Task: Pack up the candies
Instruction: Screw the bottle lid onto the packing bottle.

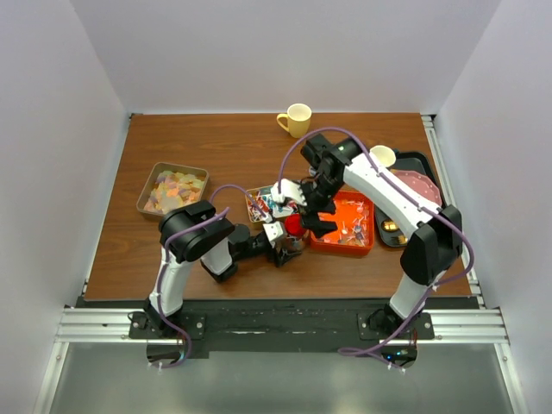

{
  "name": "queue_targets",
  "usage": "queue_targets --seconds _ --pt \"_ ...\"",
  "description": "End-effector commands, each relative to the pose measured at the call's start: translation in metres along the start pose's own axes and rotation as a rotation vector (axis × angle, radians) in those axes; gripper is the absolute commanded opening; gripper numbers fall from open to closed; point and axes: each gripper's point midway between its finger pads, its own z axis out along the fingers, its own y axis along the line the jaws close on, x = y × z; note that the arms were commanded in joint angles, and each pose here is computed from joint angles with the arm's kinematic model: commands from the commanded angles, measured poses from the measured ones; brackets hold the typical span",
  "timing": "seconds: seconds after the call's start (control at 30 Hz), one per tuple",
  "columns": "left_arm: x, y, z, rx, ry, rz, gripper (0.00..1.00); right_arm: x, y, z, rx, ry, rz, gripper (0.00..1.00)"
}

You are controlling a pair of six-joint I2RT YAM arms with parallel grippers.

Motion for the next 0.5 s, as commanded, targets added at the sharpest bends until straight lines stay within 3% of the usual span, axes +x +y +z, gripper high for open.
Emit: queue_targets --seconds 0.0,0.27,0.47 --pt "0.042 0.012 -0.012 -0.075 0.123 -0.025 0.00 -0.017 -0.018 -0.012 0.034 -0.039 -0.021 0.97" --pt "0.041 0.012 -0.012 -0.077 0.124 -0.025 0.00 -0.046 -0.016 0.008 -0.034 -0.088 -0.072 0.98" --pt "0.041 0.012 -0.011 -0.078 0.124 -0.026 0.00 -0.043 -0.012 0.015 -0.064 -0.074 -0.077 0.98"
